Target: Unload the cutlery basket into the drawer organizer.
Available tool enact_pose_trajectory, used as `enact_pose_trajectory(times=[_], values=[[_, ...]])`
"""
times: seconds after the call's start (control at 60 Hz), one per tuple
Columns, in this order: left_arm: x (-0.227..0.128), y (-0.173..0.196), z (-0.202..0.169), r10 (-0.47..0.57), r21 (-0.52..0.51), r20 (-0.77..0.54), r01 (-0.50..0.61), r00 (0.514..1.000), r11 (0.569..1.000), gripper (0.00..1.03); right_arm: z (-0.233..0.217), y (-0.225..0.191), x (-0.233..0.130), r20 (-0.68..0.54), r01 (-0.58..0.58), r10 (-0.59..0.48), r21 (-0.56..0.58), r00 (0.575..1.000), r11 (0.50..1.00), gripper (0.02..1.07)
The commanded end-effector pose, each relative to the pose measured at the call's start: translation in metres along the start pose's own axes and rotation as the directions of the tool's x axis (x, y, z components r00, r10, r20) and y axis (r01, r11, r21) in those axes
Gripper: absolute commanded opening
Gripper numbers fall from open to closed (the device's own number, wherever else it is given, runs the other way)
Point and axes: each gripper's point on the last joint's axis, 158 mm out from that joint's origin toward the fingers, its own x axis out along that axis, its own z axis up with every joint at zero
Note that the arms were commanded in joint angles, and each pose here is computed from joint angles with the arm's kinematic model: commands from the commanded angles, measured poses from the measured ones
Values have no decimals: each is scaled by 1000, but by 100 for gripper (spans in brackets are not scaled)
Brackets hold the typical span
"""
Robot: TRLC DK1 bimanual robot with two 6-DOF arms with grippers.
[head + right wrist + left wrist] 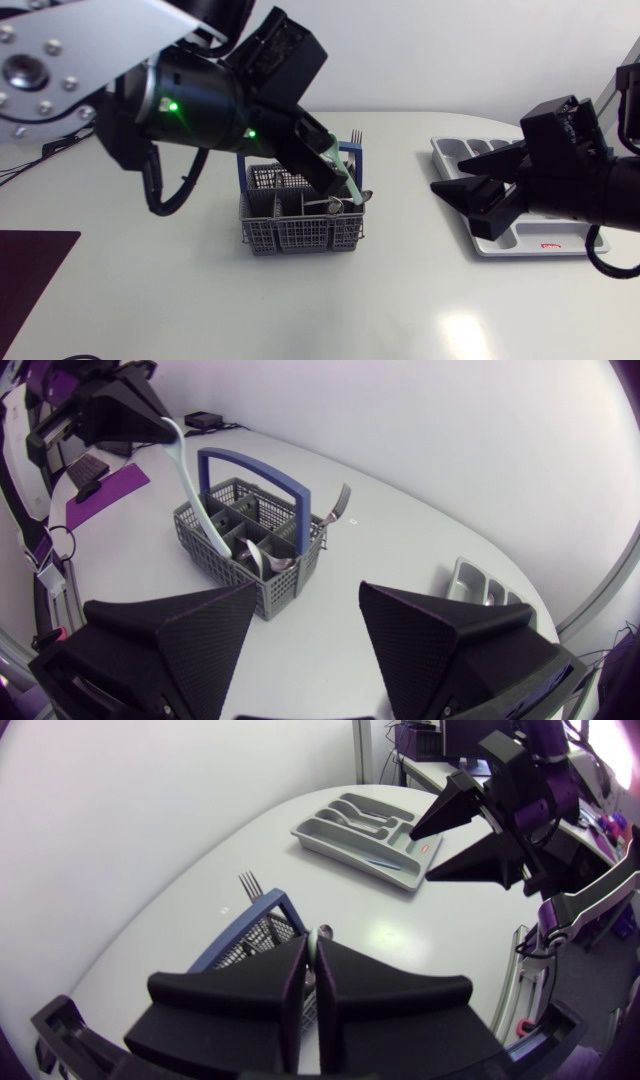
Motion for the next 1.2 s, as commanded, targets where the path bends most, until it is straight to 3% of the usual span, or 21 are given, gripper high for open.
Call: enact_pose_trajectory(times=[0.0, 0.133, 0.583, 0.733, 1.183], values=[[13, 0, 6, -56, -100, -22, 54, 998, 994, 4, -11, 17, 4, -26, -48, 49, 15, 998, 999, 76], [31, -8, 0, -169, -192, -80, 151, 982, 970, 4, -8, 32, 9, -28, -88, 88, -8, 996, 996, 75], [51, -15, -8, -312, -309, -136, 259, 941, 915, 4, -3, 68, 51, -79, -118, 110, -111, 991, 987, 70], [52, -17, -9, -339, -325, -134, 282, 931, 903, 4, -2, 72, 64, -89, -115, 105, -126, 991, 985, 63], [56, -19, -16, -359, -341, -148, 293, 921, 893, 4, -4, 66, 79, -91, -14, -5, -207, 996, 978, 13]])
